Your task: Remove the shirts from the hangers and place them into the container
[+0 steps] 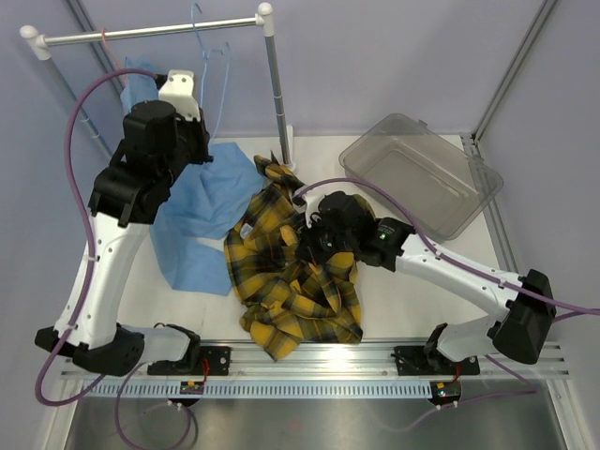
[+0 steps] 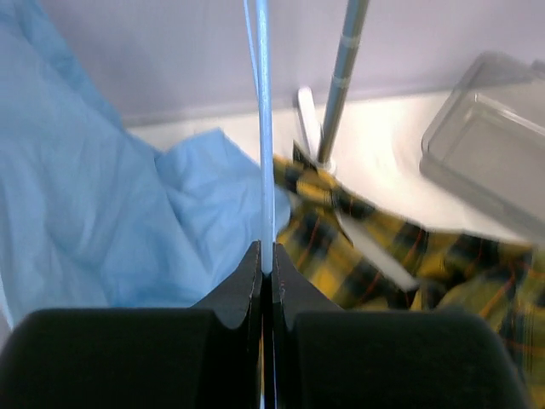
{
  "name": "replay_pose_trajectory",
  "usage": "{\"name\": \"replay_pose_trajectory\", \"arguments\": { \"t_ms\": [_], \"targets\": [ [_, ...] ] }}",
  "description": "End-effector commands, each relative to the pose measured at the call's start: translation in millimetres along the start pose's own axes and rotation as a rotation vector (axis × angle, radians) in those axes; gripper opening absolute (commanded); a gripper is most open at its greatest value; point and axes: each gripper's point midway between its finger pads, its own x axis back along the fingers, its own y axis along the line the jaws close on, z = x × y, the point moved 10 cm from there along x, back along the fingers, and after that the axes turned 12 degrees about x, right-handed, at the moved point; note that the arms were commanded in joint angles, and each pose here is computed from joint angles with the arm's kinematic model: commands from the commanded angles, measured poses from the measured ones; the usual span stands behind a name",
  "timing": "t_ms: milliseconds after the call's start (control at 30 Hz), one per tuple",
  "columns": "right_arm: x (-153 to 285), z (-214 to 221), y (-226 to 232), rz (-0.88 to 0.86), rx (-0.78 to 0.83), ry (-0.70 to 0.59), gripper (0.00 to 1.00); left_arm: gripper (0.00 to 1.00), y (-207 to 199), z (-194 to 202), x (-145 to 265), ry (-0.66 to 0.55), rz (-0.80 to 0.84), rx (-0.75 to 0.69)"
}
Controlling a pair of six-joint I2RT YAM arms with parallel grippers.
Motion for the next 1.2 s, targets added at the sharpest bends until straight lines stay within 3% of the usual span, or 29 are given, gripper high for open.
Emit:
{"name": "replay_pose_trajectory", "arguments": {
  "t_ms": [0, 133, 233, 400, 1067, 1100, 1133, 1167],
  "targets": [
    [-7.6, 0.6, 5.0, -0.052, 0.017, -0.022, 0.00, 0.00, -8.5, -48.1, -14.4, -0.186, 0.129, -0.008],
    [-8.0, 4.8, 3.8, -0.051, 0.027, -0.010, 0.00, 0.00, 0.1, -71.8, -39.1, -0.216, 0.144, 0.017],
    [-8.7, 6.5, 3.3, -0.047, 0.035, 0.000, 0.00, 0.00, 4.3, -67.7, -63.1, -0.161, 0.177, 0.036],
    [-7.0, 7.6, 2.1, -0.027, 0.031, 0.005, 0.00, 0.00, 10.8, -40.7, -90.0, -0.050, 0.173, 0.052],
    [-6.5, 16.8, 0.8, 0.003, -0.019, 0.018, 0.00, 0.01, 31.0, -0.7, -134.7, 0.100, 0.103, 0.080],
    [-6.1, 16.6, 0.9, 0.003, -0.021, 0.016, 0.01, 0.04, 30.6, -1.2, -131.6, 0.097, 0.105, 0.084],
    [-5.1, 16.2, 1.4, 0.005, -0.022, 0.012, 0.02, 0.17, 30.2, -2.0, -129.0, 0.094, 0.109, 0.086],
    [-4.8, 15.9, 0.3, 0.016, -0.024, 0.009, 0.02, 0.24, 29.6, -3.9, -122.9, 0.084, 0.113, 0.088]
  ]
}}
